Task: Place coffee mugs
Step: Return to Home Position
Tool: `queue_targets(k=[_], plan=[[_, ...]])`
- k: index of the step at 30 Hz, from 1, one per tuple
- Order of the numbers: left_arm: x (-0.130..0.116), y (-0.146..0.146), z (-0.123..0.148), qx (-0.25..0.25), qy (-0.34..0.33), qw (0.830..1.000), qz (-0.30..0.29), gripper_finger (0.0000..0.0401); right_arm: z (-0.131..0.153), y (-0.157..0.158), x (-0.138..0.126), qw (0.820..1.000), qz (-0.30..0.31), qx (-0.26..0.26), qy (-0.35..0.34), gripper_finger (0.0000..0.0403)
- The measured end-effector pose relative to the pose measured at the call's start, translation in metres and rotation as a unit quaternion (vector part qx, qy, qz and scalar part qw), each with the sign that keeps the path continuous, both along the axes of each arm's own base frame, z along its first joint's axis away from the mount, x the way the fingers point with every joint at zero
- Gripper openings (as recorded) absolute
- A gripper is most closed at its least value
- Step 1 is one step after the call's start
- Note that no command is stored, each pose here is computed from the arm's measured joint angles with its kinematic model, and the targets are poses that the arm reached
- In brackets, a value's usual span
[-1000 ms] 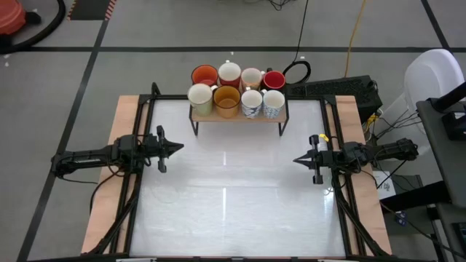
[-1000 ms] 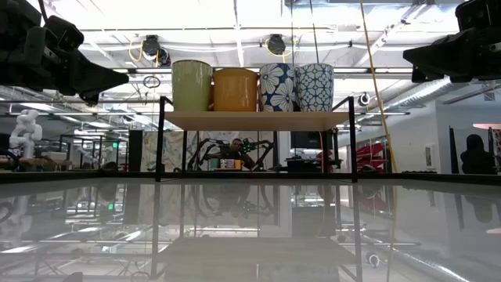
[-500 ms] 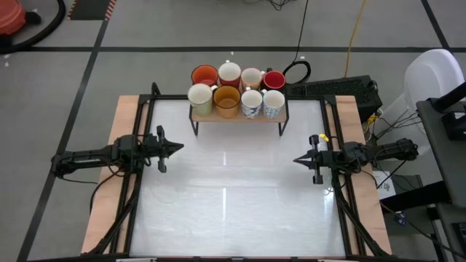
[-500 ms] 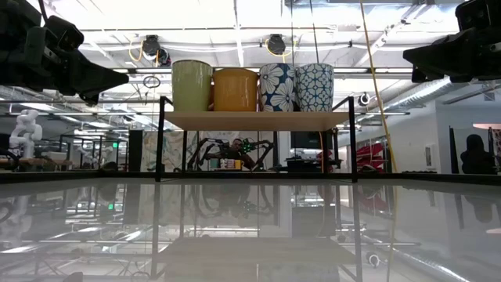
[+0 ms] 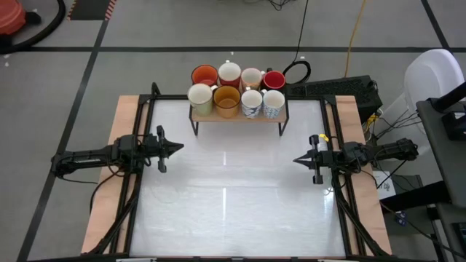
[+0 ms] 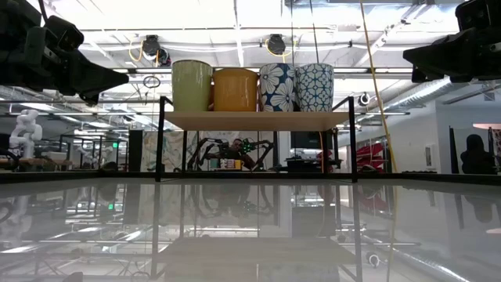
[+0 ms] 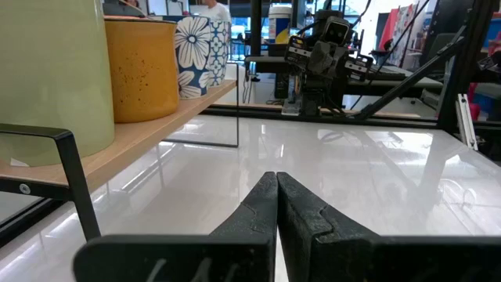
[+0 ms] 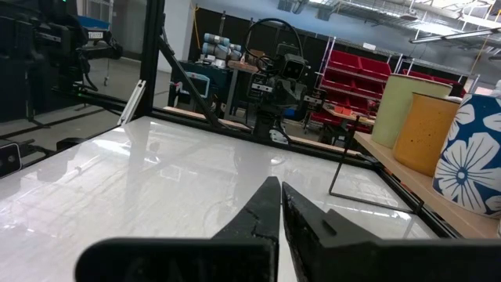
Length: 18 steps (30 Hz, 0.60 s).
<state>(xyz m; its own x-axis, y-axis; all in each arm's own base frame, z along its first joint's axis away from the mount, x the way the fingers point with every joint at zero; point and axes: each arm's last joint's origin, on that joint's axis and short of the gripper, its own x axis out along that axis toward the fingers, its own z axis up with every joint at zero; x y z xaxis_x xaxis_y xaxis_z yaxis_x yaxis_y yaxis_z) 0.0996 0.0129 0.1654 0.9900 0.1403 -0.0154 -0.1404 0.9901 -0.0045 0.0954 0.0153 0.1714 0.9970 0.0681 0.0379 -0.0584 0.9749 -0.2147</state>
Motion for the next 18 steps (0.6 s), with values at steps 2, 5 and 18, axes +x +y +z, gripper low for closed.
queue_targets(k=[2,5,18], plan=[[0.0,0.0,0.0,0.0,0.0,1.0,0.0,0.0005,0.0,0.0,0.0,1.0,0.0,0.0,0.0,0.0],[0.0,0.0,0.0,0.0,0.0,1.0,0.0,0.0005,0.0,0.0,0.0,1.0,0.0,0.0,0.0,0.0],[0.0,0.0,0.0,0.0,0.0,1.0,0.0,0.0005,0.0,0.0,0.0,1.0,0.0,0.0,0.0,0.0]])
